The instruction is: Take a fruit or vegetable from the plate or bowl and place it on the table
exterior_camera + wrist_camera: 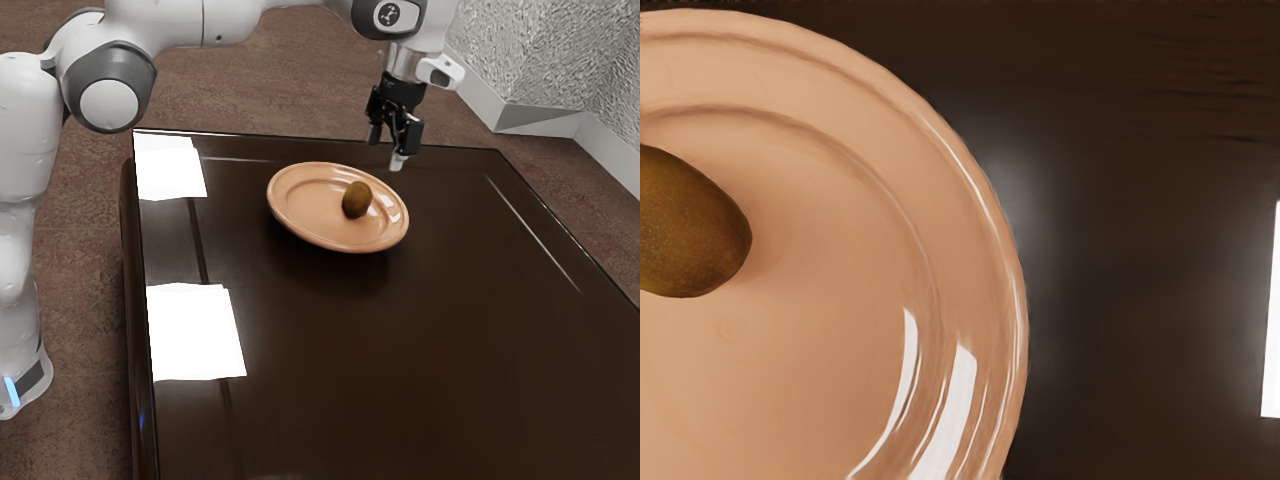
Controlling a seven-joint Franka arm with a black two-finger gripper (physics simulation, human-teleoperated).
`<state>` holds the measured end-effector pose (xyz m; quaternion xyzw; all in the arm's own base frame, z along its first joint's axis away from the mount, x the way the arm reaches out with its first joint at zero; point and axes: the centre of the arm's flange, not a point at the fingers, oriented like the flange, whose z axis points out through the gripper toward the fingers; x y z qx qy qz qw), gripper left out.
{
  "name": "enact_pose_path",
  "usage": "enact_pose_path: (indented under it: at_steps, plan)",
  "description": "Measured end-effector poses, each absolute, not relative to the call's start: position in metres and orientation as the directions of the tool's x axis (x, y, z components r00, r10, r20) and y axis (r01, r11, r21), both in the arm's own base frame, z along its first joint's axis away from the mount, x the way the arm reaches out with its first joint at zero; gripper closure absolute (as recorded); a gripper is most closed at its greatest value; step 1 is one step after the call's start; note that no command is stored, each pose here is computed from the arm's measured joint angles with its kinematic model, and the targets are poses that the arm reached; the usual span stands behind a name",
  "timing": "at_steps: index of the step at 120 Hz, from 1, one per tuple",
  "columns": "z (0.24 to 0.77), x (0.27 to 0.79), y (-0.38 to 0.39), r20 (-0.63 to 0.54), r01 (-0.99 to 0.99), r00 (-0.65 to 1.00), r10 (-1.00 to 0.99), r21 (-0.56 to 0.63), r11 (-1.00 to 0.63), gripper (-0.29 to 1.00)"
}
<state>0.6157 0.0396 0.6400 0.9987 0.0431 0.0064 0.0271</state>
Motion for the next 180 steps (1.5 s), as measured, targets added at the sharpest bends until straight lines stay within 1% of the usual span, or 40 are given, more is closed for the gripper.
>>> enact_pose_path:
  at_steps: [69, 82, 94, 98, 102, 111, 117, 125, 138, 153, 162, 180]
  plan:
    - [0.641, 0.616, 0.041, 0.017, 0.103, 0.994, 0.104, 0.063, -0.993, 0.00]
    - [0.683, 0.599, 0.021, 0.071, 0.080, 0.994, 0.083, 0.039, -0.996, 0.00]
    - [0.685, 0.596, 0.016, 0.054, 0.084, 0.995, 0.086, 0.028, -0.996, 0.00]
    - [0.676, 0.601, 0.018, 0.037, 0.089, 0.995, 0.090, 0.028, -0.996, 0.00]
    - [0.656, 0.613, 0.018, 0.011, 0.092, 0.996, 0.092, 0.032, -0.995, 0.00]
    - [0.589, 0.631, 0.046, -0.092, 0.136, 0.987, 0.130, 0.058, -0.989, 0.00]
    - [0.549, 0.625, 0.072, -0.155, 0.178, 0.974, 0.164, 0.076, -0.981, 0.00]
    - [0.521, 0.609, 0.105, -0.190, 0.226, 0.960, 0.205, 0.098, -0.969, 0.00]
    - [0.509, 0.602, 0.125, -0.165, 0.233, 0.963, 0.212, 0.125, -0.964, 0.00]
    - [0.508, 0.611, 0.124, -0.095, 0.194, 0.979, 0.182, 0.137, -0.971, 0.00]
    - [0.508, 0.611, 0.128, -0.087, 0.160, 0.984, 0.152, 0.088, -0.983, 0.00]
    - [0.505, 0.603, 0.144, -0.131, 0.106, 0.986, 0.105, -0.001, -0.994, 0.00]
